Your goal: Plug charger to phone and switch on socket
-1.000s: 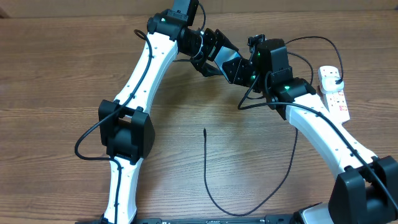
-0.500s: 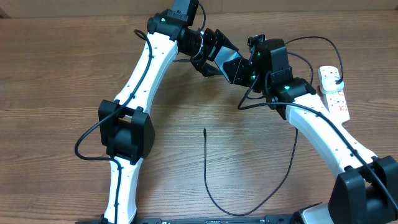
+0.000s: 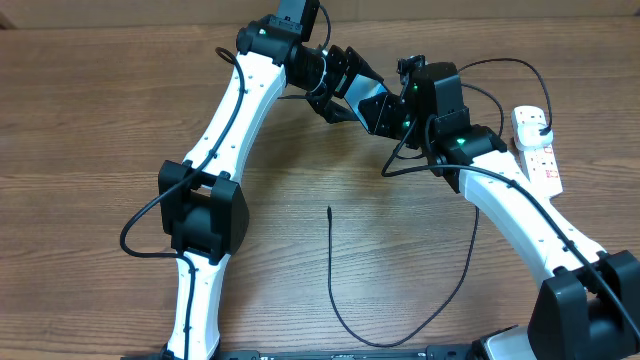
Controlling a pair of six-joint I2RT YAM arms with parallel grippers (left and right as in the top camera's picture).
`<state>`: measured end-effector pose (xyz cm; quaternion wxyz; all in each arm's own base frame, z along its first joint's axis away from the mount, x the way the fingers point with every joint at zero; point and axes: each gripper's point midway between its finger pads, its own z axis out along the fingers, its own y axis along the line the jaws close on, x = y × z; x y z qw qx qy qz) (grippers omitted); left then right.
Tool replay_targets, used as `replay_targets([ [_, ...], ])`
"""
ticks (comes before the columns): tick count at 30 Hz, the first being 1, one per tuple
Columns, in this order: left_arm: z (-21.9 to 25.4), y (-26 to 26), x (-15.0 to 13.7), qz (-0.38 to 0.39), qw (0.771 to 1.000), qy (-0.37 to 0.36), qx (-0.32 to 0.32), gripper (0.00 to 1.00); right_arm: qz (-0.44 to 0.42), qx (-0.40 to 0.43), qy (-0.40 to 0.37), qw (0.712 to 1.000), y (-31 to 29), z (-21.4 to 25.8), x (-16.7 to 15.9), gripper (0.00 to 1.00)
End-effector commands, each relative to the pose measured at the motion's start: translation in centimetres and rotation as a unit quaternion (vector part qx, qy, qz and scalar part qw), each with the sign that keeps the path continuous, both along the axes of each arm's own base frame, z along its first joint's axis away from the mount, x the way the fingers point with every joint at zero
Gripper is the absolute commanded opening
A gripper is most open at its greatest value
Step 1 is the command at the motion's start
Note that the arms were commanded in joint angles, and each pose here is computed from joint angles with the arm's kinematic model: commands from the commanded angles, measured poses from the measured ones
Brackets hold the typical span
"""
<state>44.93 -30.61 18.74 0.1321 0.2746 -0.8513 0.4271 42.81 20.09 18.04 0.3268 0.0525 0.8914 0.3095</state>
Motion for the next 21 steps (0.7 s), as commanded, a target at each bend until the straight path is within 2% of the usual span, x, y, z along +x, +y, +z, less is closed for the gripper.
replay_targets([
  [1, 4.7, -0.9, -1.0, -0.013, 0.999, -0.035, -0.034, 0.04, -0.001, 0.003, -0.018, 1.0, 0.3, 1.2, 0.7, 0.18],
  [13, 4.5, -0.9, -0.8, -0.009, 0.999, -0.041, -0.023, 0.04, -0.016, -0.008, -0.015, 1.0, -0.2, 0.9, 0.8, 0.15],
  [21, 5.7, -0.4, -0.7, 0.007, 0.997, -0.073, 0.003, 0.04, -0.017, -0.009, -0.016, 1.0, -0.3, 0.9, 0.8, 0.15],
])
